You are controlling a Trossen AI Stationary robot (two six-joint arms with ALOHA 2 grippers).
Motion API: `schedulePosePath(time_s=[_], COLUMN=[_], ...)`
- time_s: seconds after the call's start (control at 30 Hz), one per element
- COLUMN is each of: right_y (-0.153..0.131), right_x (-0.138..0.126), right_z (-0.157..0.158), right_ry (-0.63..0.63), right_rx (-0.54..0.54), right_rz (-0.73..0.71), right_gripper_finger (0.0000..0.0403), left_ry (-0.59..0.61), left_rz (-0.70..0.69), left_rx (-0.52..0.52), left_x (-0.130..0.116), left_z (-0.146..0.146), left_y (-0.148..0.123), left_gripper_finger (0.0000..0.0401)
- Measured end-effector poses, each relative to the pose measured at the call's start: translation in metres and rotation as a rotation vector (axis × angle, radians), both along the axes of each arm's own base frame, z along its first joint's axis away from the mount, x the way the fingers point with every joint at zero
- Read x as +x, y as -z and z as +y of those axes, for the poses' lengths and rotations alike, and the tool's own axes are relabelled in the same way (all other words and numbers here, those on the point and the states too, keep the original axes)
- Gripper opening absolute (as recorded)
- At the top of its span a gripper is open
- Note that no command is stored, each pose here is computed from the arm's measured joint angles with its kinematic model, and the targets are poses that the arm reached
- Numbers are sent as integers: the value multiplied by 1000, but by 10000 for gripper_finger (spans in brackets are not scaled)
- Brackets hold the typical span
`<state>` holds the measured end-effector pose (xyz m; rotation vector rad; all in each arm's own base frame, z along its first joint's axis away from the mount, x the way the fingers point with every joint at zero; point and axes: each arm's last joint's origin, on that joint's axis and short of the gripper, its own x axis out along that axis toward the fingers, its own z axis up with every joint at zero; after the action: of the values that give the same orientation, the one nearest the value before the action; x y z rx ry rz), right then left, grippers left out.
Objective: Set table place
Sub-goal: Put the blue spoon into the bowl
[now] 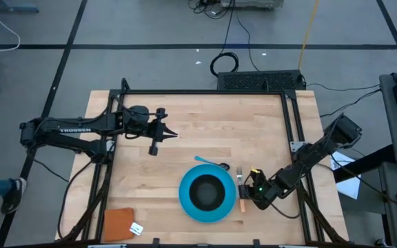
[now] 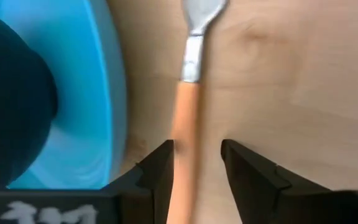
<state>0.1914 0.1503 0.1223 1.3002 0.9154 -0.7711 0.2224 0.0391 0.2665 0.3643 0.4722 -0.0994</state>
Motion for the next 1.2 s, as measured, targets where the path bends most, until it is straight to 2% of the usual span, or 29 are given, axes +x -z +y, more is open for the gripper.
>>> schedulePosePath(time_s=[0.27, 0.4, 0.53, 0.77, 0.9, 1.07, 1.2], right_y=[-21, -36, -54, -86, -102, -121, -131], right_x=[-14, -18, -19, -23, -20, -19, -17], right_z=[-11, -18, -24, -33, -38, -52, -68], right_ry=[8, -68, -189, -485, -646, -787, -903], right_rx=[-88, -189, -366, -731, -904, -1114, -1222], right_rz=[-34, -106, -232, -379, -432, -449, -438], right_gripper_finger=[135, 132, 105, 8, 10, 2, 1], left_ry=[1, 7, 17, 13, 14, 21, 1], left_rz=[14, 14, 10, -72, -167, -314, -403], left_rx=[-3, 10, 30, 45, 70, 107, 100], left_x=[-1, -1, -1, -4, -15, -40, -59], left_z=[0, 0, 0, -1, -3, -9, -13], left_y=[1, 1, 1, -10, -26, -51, -65], left_gripper_finger=[26, 26, 26, 26, 26, 26, 26])
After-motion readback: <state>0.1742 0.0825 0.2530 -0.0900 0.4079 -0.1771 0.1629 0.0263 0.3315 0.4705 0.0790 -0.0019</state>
